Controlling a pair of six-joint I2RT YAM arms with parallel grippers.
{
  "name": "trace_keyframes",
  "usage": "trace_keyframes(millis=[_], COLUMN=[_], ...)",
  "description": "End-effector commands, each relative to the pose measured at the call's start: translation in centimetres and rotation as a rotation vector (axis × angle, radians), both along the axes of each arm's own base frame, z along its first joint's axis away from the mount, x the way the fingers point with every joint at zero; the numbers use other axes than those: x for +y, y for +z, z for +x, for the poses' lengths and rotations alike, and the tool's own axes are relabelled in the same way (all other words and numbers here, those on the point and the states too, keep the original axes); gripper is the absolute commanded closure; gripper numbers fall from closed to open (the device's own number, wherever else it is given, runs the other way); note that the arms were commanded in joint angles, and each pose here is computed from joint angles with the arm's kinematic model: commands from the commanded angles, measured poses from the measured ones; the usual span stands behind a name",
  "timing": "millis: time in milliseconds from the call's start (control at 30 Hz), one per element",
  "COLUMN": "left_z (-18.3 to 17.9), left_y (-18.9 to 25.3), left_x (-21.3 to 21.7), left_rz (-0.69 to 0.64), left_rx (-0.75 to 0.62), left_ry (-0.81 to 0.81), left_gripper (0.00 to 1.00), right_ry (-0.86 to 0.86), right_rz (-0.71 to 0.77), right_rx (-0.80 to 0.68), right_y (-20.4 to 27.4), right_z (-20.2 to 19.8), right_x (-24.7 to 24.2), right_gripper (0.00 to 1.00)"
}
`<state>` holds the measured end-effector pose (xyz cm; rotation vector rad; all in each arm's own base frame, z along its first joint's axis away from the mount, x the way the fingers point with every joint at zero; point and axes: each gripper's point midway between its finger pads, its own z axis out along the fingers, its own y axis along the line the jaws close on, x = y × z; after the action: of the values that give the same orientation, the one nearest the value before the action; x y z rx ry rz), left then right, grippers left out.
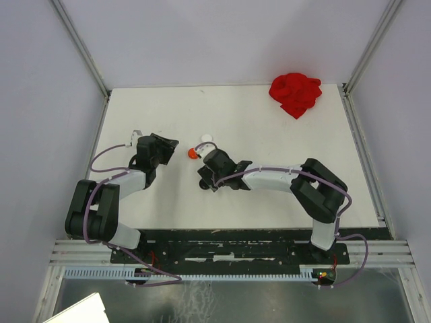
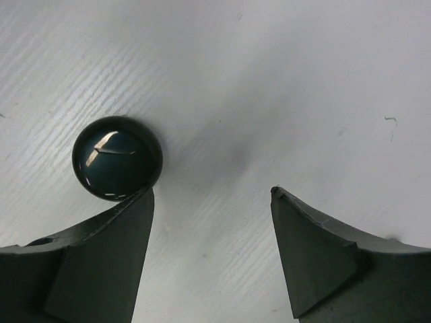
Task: Insert the wireless bluetooth earbuds into the charging case
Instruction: Move the charging case to the center of the board.
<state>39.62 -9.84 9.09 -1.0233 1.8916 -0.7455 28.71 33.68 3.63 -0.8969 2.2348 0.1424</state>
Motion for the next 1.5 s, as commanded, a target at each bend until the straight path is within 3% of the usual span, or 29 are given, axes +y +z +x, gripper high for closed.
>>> trace_keyframes(millis=[0, 300, 533, 700, 1067, 1467], left_z=[0.5, 0.4, 0.4, 0.5, 0.6, 0.5], left_y=[0.8, 1.1, 1.8, 2.4, 3.5, 4.2], left_x=[0.1, 0.4, 0.0, -0.5, -1.4, -1.9], left_rz=[0.010, 0.005, -0.011, -0.023, -0.065, -0.133], left_rx=[-0.041, -0.053, -0.075, -0.093, -0.136, -0.185], left_ry=[-0.012, -0.011, -0.032, -0.064, -0.145, -0.210], left_gripper=[0.43, 0.43, 0.43, 0.43, 0.43, 0.13], right_ry=[0.014, 0.012, 0.134, 0.233, 0.278, 0.305], right_rz=[0.057, 0.094, 0.134, 0.112, 0.068, 0.047], right_rx=[-0.031, -0.059, -0.024, 0.033, 0.077, 0.097], right_y=[1.9, 3.9, 5.7, 4.9, 2.8, 1.2], right_z=[1.6, 2.3, 0.4, -0.9, -1.2, -1.1], right_x=[2.0, 2.6, 3.2, 3.7, 4.6, 5.7], right_gripper=[0.22, 0.22, 0.22, 0.23, 0.23, 0.23])
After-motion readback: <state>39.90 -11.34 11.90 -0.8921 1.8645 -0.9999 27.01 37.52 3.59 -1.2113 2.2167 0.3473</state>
